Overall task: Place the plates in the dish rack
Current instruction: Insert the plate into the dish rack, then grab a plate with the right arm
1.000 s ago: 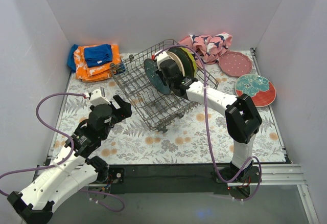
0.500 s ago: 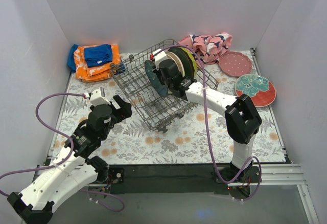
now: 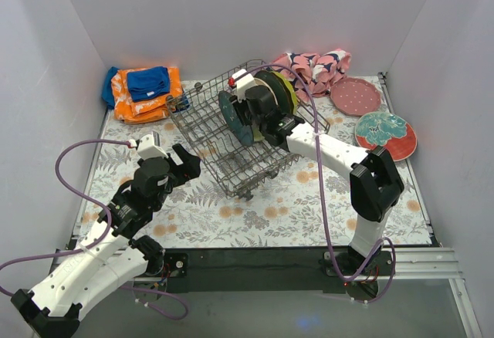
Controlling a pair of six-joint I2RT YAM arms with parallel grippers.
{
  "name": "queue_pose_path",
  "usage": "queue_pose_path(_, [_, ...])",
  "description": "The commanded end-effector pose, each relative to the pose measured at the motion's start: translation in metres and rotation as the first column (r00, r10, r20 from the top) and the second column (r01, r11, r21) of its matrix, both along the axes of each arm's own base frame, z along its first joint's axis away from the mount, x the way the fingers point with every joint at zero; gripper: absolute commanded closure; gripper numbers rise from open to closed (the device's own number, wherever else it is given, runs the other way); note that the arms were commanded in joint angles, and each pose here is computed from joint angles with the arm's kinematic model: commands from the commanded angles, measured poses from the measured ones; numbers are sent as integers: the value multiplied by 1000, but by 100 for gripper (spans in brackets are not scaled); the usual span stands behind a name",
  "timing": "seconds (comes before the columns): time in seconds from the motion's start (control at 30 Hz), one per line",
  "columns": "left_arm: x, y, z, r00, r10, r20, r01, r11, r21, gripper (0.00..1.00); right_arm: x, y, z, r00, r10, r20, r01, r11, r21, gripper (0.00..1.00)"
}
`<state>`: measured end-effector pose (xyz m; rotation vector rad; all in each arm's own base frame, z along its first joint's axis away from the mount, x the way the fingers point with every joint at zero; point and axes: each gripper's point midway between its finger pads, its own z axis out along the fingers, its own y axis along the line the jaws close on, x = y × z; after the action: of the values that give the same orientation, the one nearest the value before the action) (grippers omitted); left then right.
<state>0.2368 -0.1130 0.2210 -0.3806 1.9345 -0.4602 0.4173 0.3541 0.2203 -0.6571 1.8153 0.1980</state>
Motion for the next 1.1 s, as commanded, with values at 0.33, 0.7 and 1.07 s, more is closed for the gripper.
queue_pose_path(0.33, [-1,-21,20,994,-108,28,109,993,-49,19,-63,-9,85,928,361,90,-353,931,-97,27])
queue_pose_path(0.7, [-6,-68,48,947,-310,89,320,935,-154,14,-91,-142,59,882,472,-5,-466,869,-165,14])
queue_pose_path(1.07, [0,-109,47,892,-449,55,450,868,-210,13,-104,-326,-45,992,39,-119,-84,915,-395,9])
